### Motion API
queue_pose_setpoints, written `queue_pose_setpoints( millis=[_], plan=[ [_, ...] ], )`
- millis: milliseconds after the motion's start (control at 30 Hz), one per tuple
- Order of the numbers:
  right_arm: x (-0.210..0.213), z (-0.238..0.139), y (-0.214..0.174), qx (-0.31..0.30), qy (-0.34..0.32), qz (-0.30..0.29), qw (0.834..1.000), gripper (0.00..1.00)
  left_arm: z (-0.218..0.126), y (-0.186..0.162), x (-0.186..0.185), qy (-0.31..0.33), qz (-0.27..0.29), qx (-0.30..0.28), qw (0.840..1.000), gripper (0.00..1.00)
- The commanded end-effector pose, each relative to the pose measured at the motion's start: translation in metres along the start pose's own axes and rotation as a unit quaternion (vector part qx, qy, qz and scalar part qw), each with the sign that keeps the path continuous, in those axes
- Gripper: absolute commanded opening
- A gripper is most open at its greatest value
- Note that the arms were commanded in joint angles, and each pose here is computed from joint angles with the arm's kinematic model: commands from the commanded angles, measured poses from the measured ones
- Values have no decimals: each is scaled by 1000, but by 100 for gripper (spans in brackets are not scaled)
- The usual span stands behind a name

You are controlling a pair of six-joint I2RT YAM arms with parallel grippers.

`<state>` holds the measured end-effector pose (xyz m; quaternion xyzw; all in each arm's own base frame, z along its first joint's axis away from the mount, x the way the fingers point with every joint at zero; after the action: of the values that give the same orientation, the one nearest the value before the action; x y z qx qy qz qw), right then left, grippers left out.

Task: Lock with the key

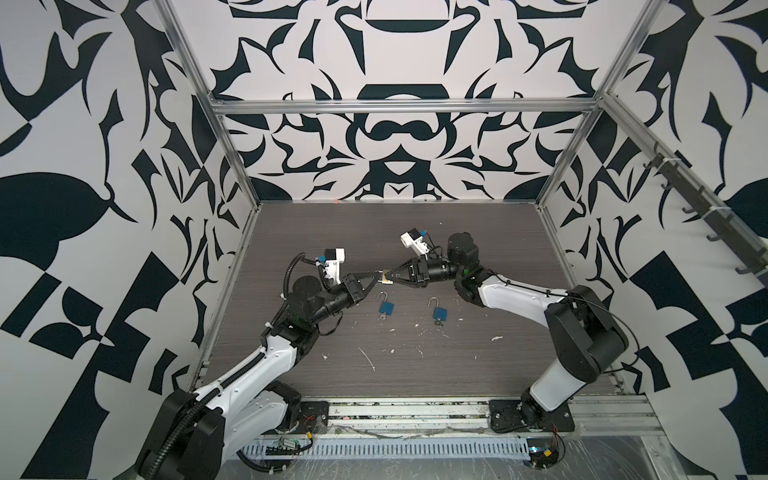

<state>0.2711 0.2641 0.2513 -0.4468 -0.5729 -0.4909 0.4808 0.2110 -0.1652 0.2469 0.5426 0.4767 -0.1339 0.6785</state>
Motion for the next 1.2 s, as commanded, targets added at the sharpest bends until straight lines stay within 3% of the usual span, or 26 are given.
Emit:
queue_pose_setpoints(
  millis=[0,167,400,533,700,767,900,1000,1167],
  plan=[
    [14,22,-15,-3,-1,-30,1000,0,12,-36,-29,-115,23,161,980,0],
    [14,17,-22,-7,-7,-34,999,0,15,-35,-31,-133,18,159,978,9],
    [15,16,-24,-8,-13,-37,999,0,12,-35,-33,-135,15,152,979,32],
    [15,16,-24,-9,-14,-38,999,0,10,-35,-34,-136,14,148,979,32],
    [13,15,-23,-11,-15,-36,999,0,10,-36,-32,-134,12,148,980,19],
    [12,13,-24,-9,-12,-32,999,0,10,-37,-31,-133,9,145,980,20],
    [10,2,-24,-11,3,-21,1000,0,6,-35,-30,-123,10,126,984,57],
    [10,-8,-28,-14,6,-15,1000,0,3,-33,-30,-116,15,117,986,64],
    [12,-13,-36,-8,3,-16,1000,0,6,-30,-29,-118,14,118,986,62]
  ],
)
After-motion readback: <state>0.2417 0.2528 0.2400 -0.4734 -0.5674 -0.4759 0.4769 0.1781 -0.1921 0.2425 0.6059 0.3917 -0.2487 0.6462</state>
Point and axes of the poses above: each gripper's point midway between its finger pads, its own z axis out along the fingers, its own x axis along the line the jaws close on, y = z × x, the point moved 9 cm from there along -z, back along the fingers, and after that the axes turned 13 degrees about z, right-handed, at the moved point
